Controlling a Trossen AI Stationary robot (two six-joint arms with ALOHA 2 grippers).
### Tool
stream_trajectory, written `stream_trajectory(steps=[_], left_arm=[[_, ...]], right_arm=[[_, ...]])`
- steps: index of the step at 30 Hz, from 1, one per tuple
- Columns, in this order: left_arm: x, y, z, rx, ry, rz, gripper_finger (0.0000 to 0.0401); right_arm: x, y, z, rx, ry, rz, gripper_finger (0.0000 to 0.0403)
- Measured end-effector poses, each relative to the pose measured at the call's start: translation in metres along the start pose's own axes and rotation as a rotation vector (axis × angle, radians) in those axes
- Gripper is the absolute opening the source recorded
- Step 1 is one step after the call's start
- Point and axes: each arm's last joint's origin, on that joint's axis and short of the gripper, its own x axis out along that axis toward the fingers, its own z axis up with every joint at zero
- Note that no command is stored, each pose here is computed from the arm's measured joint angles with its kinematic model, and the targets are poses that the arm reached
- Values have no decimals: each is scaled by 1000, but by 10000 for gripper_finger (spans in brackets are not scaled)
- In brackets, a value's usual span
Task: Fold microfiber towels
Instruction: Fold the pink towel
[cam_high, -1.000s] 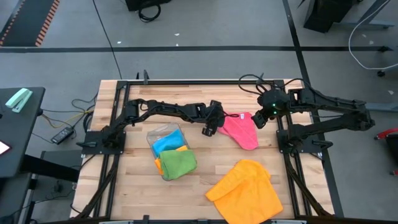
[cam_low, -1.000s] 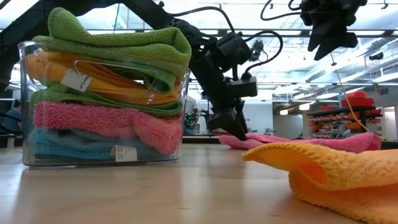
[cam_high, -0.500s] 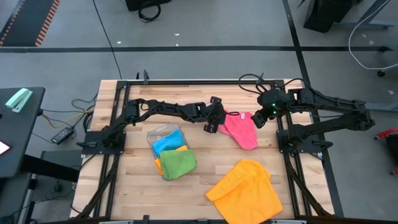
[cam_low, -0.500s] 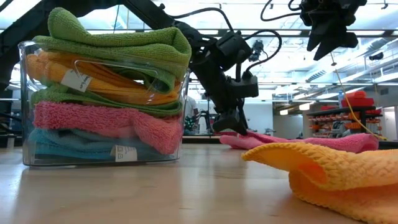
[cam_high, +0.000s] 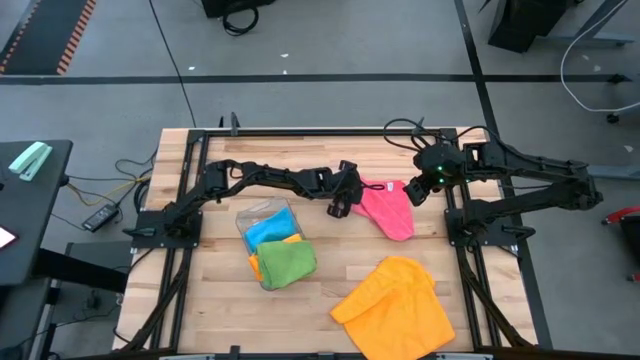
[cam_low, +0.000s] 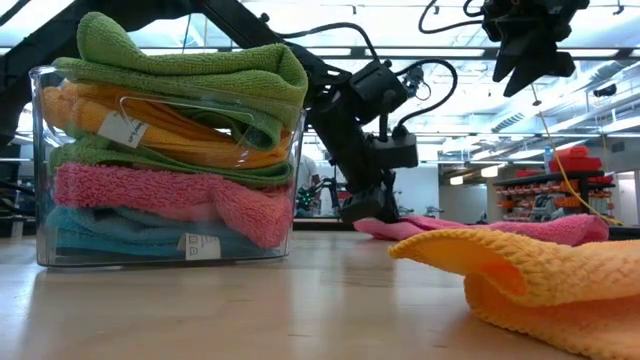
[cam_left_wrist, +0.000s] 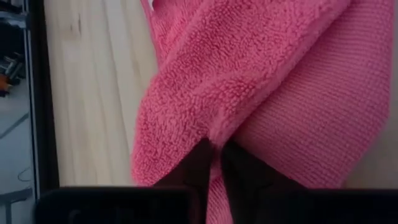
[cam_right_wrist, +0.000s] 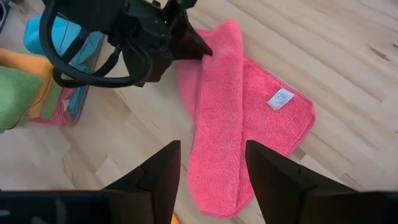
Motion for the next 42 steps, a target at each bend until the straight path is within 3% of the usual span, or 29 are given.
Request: stream_trajectory(steps=[3,9,13,20,26,32,38,42], left_arm=[[0,-1,-1,3,8,-8,12],[-21,7,3,-21,54,-120,8],[-40,23,7,-145,82,-260,10],[-61,37,15,-276,139,-375,5],[-68,41,18,-318,161,-383,13],[-68,39,16,-357,201,-395,5],[-68,39,16,-360,198,-393,17],[-68,39,16,-379,202,-392,8]], right_arm=[[0,0,0,-4,0,0,188],[7,1,-5,-132,-15,-32,188],[37,1,-20,-204,-39,-54,190],[98,-3,-57,-294,-36,59,223],[130,-5,-85,-517,-16,115,247],[147,4,-105,-719,40,141,227],[163,9,-116,-814,102,117,204],[172,7,-120,-808,137,61,185]])
